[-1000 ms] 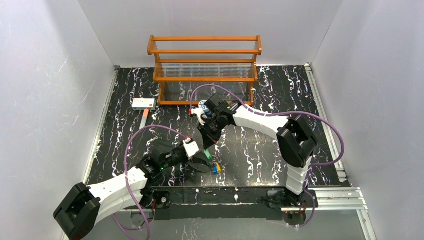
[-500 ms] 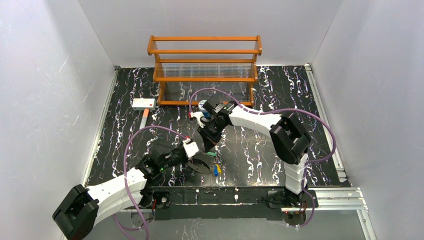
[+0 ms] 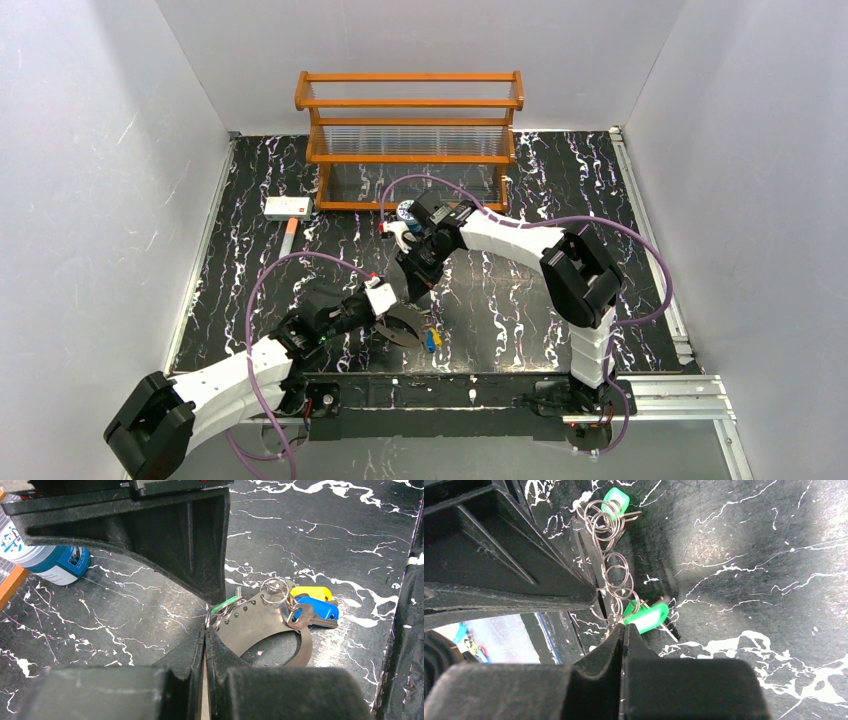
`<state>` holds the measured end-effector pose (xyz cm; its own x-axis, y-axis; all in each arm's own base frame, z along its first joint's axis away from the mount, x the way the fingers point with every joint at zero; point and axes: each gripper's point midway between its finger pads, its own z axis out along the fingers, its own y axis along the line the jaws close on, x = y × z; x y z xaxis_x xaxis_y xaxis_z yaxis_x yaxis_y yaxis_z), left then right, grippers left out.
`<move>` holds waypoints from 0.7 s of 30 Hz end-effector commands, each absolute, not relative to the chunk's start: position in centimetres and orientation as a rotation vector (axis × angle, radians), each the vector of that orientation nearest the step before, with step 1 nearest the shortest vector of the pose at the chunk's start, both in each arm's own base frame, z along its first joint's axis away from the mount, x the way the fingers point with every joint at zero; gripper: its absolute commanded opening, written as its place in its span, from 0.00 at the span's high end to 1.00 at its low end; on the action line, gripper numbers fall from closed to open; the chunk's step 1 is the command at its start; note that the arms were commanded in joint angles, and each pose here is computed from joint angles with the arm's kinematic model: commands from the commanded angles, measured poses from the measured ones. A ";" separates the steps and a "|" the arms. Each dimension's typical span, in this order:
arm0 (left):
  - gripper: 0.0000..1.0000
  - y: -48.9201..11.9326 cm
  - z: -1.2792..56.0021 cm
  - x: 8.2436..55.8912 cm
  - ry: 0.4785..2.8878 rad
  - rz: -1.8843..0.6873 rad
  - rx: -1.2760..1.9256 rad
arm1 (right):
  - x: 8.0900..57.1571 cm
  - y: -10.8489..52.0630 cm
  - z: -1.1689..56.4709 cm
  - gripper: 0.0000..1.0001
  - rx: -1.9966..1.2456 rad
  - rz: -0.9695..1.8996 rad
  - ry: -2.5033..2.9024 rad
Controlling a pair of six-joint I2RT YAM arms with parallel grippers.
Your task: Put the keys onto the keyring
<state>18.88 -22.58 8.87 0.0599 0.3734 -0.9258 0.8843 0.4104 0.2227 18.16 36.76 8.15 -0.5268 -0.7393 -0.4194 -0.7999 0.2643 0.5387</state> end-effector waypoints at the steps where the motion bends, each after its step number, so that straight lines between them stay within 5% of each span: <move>1: 1.00 -23.1 10.8 19.5 1.476 -0.559 1.133 | 19.4 36.3 9.0 0.84 -1.463 1.058 2.355; 8: 1.00 -23.1 10.8 19.6 1.482 -0.557 1.132 | 20.7 35.9 12.3 0.66 -1.423 1.009 2.120; 21: 1.00 -23.1 10.9 19.6 1.478 -0.556 1.129 | 21.1 37.0 17.0 0.64 -1.338 1.066 1.714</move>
<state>18.98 -22.51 8.86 0.0568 0.3744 -0.9255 0.8812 0.4169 0.2227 20.82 35.98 14.37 -0.3387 -0.5207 -0.7836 -0.9408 0.1977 0.2753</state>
